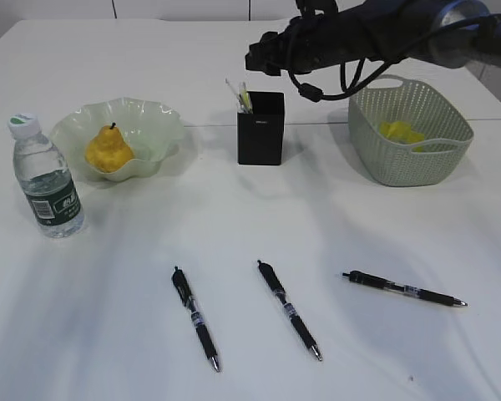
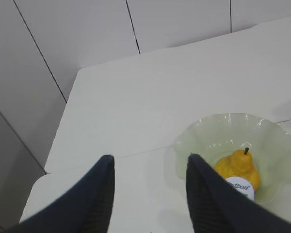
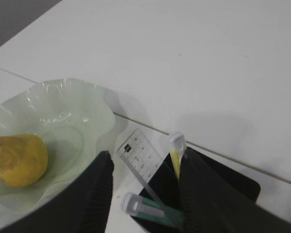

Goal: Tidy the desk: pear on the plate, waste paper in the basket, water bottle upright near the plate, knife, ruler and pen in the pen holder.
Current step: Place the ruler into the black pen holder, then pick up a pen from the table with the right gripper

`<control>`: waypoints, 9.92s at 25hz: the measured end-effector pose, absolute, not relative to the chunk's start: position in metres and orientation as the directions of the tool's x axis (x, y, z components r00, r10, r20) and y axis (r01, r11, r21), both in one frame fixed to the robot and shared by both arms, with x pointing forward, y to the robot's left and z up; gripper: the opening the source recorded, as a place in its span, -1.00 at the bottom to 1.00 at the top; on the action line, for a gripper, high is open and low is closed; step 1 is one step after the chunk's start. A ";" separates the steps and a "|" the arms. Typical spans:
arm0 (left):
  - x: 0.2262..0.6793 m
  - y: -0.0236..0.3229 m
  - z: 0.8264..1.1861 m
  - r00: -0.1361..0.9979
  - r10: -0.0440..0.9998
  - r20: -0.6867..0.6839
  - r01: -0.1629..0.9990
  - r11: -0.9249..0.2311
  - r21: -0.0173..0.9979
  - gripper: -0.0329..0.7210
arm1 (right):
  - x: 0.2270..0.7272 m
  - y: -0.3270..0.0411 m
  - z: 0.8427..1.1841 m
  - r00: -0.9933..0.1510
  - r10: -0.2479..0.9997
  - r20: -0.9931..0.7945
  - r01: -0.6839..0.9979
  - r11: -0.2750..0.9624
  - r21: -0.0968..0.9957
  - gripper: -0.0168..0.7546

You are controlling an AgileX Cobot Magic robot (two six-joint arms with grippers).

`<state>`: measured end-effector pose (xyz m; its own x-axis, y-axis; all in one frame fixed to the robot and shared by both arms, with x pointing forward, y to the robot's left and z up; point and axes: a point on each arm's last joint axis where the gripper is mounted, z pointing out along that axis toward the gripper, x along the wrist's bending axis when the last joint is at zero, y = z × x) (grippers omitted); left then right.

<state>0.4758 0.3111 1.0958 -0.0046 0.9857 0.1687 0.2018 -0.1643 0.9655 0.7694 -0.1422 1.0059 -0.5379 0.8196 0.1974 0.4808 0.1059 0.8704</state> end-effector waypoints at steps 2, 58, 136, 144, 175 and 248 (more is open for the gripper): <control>0.476 0.311 1.096 -0.005 0.986 0.169 0.202 -0.164 0.966 -0.01 | 0.766 -0.145 1.008 -0.537 0.822 0.193 0.510 0.134 0.850 -0.08; 0.476 0.311 1.098 -0.008 0.986 0.169 0.177 -0.165 0.970 -0.01 | 0.696 -0.181 1.056 -0.593 0.805 -0.020 0.740 0.554 0.381 -0.08; 0.477 0.311 1.103 -0.019 0.985 0.171 0.125 -0.167 0.978 -0.01 | 0.602 -0.210 0.985 -0.543 0.838 -0.052 0.820 0.543 0.182 -0.08; 0.477 0.311 1.103 -0.019 0.985 0.171 0.125 -0.167 0.978 -0.01 | 0.592 -0.212 0.980 -0.601 0.797 -0.061 0.781 0.601 0.170 -0.08; 0.477 0.312 1.103 -0.022 0.987 0.160 0.125 -0.156 0.980 -0.01 | 0.552 -0.218 0.993 -0.792 0.607 -0.070 0.590 0.790 0.168 -0.08; 0.475 0.312 1.094 -0.007 0.988 0.155 0.226 -0.150 0.963 -0.01 | 0.595 -0.204 0.932 -0.927 0.371 -0.051 0.360 0.920 0.153 -0.08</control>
<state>0.4753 0.3117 1.0936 -0.0070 0.9878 0.1554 0.2261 -0.1498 0.9625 0.5947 -0.2040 0.9324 -0.9274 0.3707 -0.0506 0.3596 0.9205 0.1528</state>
